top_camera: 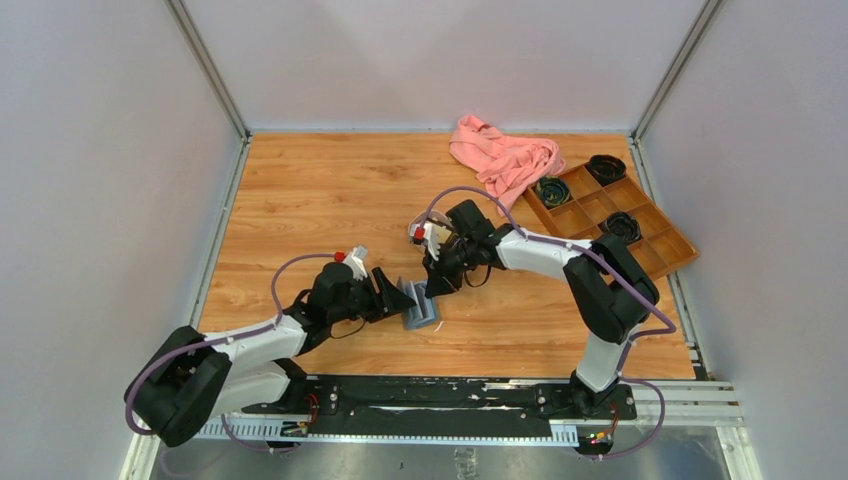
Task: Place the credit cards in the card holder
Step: Close the card holder at the center of the board.
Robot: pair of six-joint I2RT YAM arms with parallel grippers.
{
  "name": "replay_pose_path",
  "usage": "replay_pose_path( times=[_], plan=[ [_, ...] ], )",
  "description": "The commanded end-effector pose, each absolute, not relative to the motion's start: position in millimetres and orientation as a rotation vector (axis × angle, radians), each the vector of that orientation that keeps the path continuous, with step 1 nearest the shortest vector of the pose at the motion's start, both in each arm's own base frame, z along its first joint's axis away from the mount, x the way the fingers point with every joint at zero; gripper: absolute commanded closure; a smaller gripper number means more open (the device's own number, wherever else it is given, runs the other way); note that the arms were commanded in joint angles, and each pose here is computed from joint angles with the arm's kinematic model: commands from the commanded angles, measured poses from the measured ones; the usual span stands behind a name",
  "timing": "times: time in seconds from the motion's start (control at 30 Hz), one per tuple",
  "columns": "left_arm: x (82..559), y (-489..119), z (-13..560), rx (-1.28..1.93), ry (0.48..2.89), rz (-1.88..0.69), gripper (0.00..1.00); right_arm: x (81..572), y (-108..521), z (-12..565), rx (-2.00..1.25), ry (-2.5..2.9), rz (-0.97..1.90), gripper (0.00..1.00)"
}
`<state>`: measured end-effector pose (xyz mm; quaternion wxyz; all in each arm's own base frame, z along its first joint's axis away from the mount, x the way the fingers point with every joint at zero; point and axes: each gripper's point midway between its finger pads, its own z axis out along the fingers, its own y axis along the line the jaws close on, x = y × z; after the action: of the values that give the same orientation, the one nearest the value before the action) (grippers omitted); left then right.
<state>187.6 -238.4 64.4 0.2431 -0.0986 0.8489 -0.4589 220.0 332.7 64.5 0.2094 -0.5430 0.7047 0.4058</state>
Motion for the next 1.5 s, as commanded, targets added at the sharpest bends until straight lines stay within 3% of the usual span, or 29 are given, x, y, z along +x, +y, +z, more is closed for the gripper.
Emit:
replay_pose_path(
  times=[0.0, 0.53, 0.87, 1.3, 1.47],
  plan=[
    [198.1, -246.5, 75.5, -0.228, 2.270, -1.265, 0.46, 224.4, 327.7, 54.8, -1.470, 2.010, 1.126, 0.85],
    [204.4, -256.3, 94.8, -0.138, 2.212, -1.305, 0.42, 228.0, 325.0, 48.0, -1.457, 2.048, 1.112, 0.80],
    [209.6, -256.4, 65.0, -0.133, 2.306, -1.220, 0.71, 232.5, 321.7, 51.8, -1.408, 2.069, 1.123, 0.79],
    [208.7, -254.5, 16.1, -0.143, 2.471, -1.111, 0.80, 244.3, 312.5, 50.8, -1.367, 2.102, 1.027, 0.77],
    [207.0, -250.0, 6.8, -0.159, 2.492, -1.073, 0.83, 246.6, 309.4, 71.7, -1.367, 2.051, 1.007, 0.63]
  ],
)
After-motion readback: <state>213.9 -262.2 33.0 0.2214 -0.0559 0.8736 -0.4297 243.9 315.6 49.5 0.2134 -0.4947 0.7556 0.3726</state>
